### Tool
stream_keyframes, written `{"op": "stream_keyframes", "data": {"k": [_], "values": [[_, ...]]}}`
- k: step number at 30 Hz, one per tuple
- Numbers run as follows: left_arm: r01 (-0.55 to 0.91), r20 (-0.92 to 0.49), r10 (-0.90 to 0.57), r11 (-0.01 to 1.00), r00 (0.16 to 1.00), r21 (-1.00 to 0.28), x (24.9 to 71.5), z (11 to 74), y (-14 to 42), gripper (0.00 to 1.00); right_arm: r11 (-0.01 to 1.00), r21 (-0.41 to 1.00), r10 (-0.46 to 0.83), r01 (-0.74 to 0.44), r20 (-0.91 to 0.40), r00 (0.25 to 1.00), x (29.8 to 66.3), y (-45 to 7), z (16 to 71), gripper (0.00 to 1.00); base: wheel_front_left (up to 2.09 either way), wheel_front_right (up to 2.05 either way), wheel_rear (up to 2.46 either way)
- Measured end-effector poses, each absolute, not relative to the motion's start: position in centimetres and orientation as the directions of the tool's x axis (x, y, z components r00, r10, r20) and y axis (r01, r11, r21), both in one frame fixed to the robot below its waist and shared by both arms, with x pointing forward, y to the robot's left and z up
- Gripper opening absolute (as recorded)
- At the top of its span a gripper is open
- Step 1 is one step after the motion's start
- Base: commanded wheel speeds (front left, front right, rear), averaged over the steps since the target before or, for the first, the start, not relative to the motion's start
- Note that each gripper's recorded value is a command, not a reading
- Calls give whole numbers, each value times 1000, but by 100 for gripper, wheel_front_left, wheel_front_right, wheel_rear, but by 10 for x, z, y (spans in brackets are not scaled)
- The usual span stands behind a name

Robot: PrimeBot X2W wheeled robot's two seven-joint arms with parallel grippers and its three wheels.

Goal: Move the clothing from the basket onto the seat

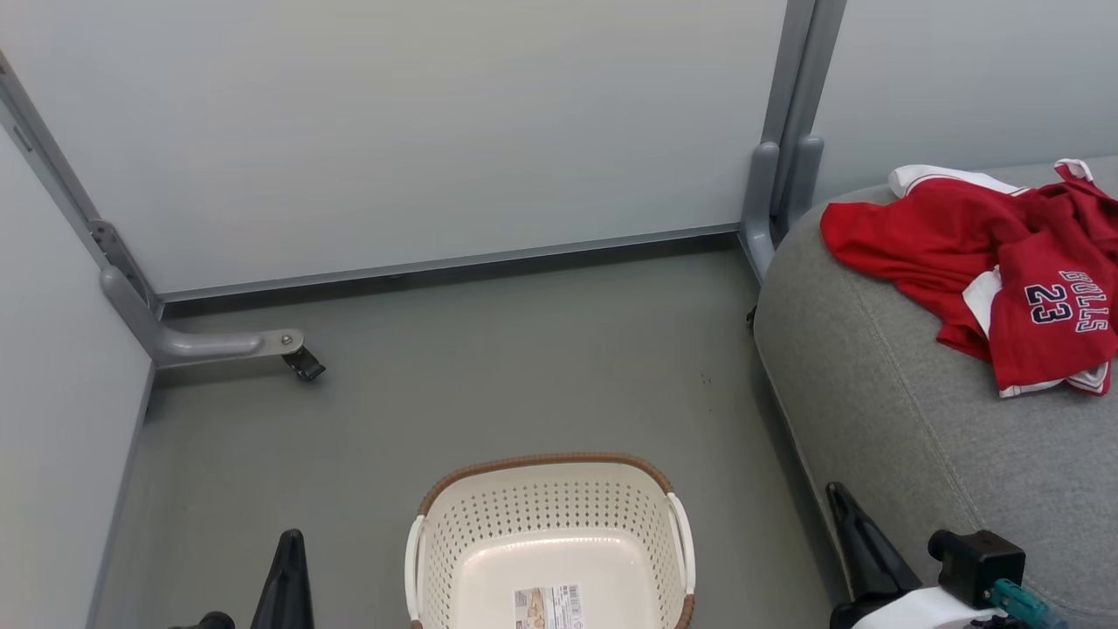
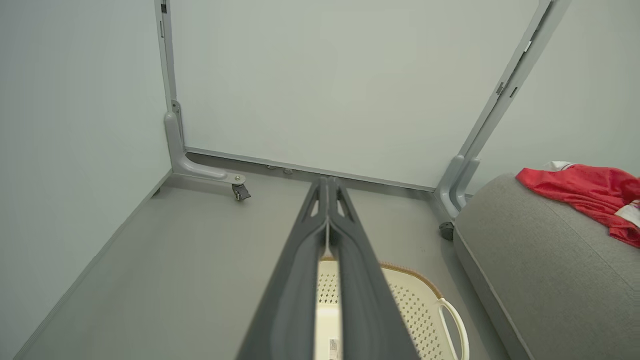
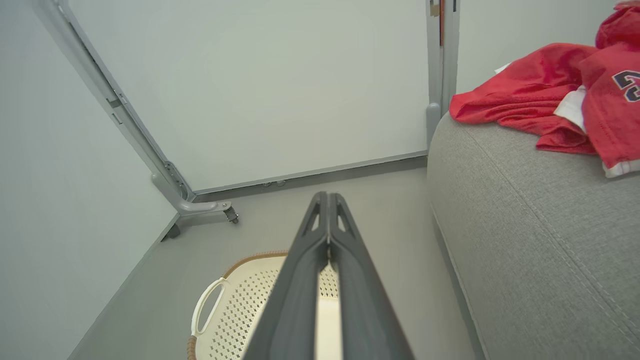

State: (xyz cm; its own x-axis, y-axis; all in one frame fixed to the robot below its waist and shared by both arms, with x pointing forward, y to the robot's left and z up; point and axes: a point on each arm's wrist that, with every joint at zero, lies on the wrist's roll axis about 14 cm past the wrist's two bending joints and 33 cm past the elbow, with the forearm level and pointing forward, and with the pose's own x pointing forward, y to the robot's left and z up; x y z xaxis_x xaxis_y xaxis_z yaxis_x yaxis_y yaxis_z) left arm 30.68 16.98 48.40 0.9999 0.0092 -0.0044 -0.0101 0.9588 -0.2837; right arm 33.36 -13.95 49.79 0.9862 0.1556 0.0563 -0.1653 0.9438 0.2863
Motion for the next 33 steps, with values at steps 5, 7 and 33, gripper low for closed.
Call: {"op": "stream_keyframes", "data": {"k": [5,7,33], "values": [[-25,-17,20,927,1000,-374,313,483,173,0,918,372,129,-137,47,991,337,-146,497,0,0,0,0],[-29,-26,20,915,999,-402,314,482,174,0,906,402,121,-129,45,992,340,-148,498,0,0,0,0],[-73,-69,34,696,997,-715,338,482,185,0,699,714,45,-35,5,999,356,-170,498,0,0,0,0]]}}
